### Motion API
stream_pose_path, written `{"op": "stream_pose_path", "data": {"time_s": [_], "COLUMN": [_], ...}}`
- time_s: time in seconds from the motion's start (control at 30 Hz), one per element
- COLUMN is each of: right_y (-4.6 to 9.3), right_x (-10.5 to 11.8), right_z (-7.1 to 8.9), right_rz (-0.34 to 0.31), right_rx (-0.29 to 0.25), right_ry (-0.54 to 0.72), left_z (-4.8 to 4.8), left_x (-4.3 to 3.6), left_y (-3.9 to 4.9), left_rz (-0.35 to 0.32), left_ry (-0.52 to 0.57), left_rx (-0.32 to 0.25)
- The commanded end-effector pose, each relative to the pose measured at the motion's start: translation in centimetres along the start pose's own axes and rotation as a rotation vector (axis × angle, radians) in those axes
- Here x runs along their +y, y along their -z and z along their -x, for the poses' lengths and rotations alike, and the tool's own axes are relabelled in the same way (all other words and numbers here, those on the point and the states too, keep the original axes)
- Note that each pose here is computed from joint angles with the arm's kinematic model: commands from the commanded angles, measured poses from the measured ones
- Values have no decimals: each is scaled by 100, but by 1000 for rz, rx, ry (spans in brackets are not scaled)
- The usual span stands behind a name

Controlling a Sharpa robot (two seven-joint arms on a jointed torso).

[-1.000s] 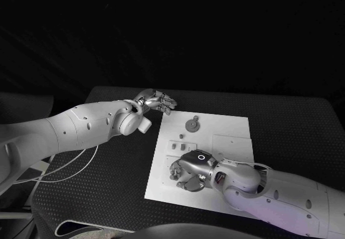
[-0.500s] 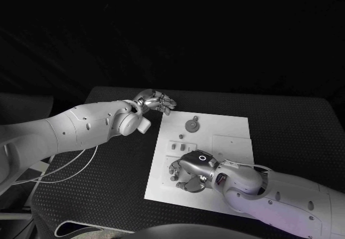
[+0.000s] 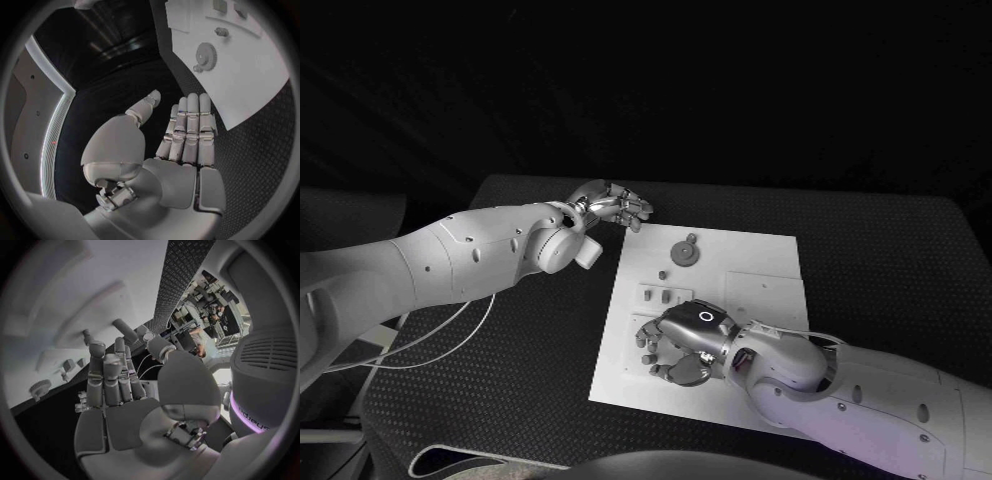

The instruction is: Assemble the parts on the task board

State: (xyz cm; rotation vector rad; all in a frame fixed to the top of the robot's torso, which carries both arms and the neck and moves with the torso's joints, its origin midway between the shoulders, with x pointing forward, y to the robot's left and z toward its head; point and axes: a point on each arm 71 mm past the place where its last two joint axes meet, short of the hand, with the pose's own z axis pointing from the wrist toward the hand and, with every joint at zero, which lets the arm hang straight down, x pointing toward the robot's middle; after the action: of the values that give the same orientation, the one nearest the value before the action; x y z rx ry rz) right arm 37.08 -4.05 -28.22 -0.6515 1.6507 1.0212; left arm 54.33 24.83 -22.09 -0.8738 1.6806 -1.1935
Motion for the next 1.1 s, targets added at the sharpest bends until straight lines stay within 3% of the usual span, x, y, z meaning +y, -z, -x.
{"op": "stream_pose_path", "data": {"time_s": [0.03, 0.53, 1.1], "right_y": [-19, -103, -95], "right_x": [33, 74, 50], "right_z": [-6, -27, -20], "right_rz": [21, 39, 32], "right_rx": [4, 17, 4], "right_ry": [-9, 1, 26], "left_z": [-17, -21, -21], "left_x": [-20, -19, -18], "left_y": [-3, -5, -4], "left_rz": [-11, -9, -7], "left_ry": [9, 10, 11], "left_rx": [13, 18, 20]}}
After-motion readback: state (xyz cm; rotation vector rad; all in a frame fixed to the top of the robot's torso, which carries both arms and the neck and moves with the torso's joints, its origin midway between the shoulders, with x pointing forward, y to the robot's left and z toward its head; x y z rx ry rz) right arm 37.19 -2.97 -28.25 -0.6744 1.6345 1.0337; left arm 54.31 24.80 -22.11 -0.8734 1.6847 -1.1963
